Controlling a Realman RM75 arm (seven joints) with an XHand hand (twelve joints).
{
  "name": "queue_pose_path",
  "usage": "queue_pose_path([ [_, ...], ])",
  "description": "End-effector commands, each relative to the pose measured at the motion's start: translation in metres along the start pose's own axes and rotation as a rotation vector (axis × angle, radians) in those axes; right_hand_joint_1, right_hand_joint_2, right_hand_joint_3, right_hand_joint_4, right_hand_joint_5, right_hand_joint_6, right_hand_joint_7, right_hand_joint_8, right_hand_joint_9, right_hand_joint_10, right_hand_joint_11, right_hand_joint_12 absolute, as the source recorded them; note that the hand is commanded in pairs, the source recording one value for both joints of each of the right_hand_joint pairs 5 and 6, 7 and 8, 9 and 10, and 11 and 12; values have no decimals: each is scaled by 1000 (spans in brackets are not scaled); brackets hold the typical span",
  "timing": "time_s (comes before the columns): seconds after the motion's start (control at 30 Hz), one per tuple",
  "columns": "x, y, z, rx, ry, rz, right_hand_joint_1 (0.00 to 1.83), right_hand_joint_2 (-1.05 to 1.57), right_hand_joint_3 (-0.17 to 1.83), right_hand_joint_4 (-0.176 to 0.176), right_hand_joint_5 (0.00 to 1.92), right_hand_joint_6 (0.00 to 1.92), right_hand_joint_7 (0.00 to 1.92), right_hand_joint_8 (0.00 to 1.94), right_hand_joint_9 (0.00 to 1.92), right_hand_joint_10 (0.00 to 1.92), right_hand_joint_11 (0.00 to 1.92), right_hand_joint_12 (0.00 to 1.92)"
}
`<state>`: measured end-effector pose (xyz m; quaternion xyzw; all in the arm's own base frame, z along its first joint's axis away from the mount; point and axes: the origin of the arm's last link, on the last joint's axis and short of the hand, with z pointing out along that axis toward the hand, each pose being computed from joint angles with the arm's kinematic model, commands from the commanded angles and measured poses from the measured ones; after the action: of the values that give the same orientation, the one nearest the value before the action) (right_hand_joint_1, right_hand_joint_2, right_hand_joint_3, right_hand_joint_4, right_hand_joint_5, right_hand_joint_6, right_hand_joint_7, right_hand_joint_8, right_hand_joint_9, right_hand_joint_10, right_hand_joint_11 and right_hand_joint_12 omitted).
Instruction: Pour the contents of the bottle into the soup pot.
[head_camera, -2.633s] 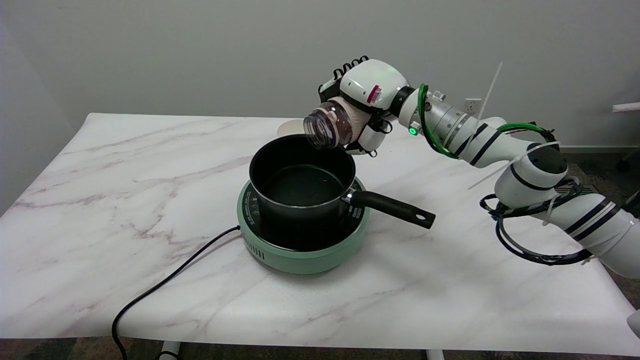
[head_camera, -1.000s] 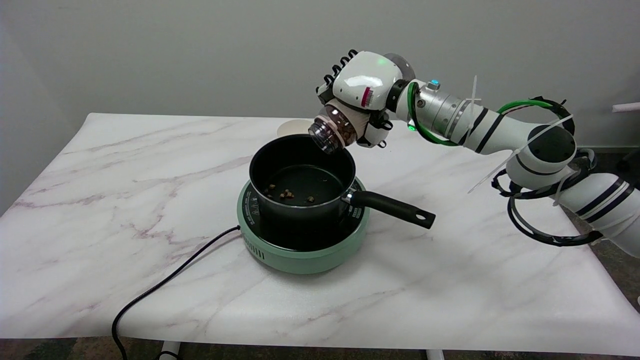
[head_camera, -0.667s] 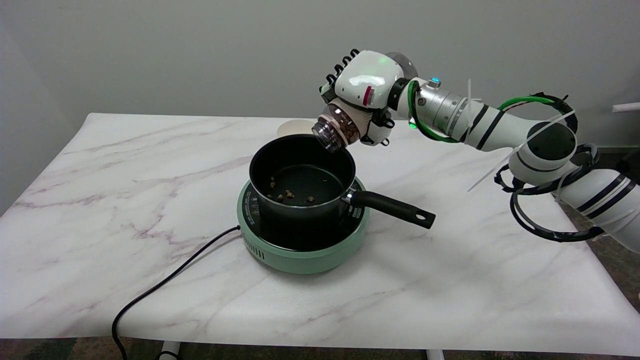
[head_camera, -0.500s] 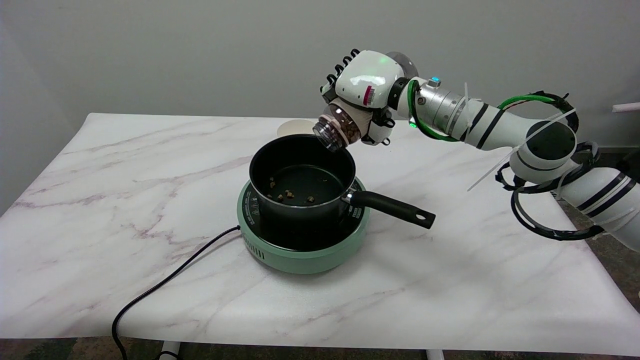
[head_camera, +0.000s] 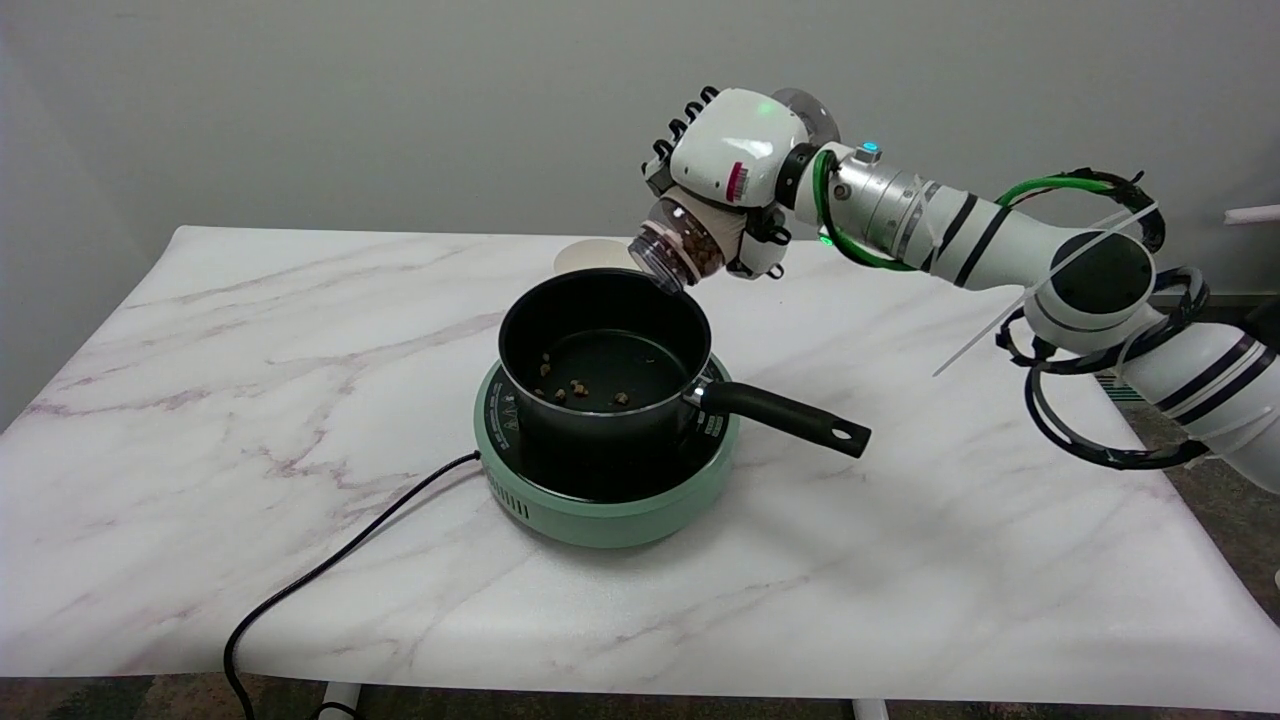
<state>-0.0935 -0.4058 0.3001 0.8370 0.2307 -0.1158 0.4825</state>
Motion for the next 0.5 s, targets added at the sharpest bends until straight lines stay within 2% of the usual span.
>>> queue_pose_path([
  [0.03,19,-12,3,38,38,-48,1446,1165,723,0,1920,1920,1920,1920,1324,1324,1227,1227],
  [0.5,35,-22,2,82,63,-134,1429,1188,736,0,1920,1920,1920,1920,1330,1330,1223,1223],
])
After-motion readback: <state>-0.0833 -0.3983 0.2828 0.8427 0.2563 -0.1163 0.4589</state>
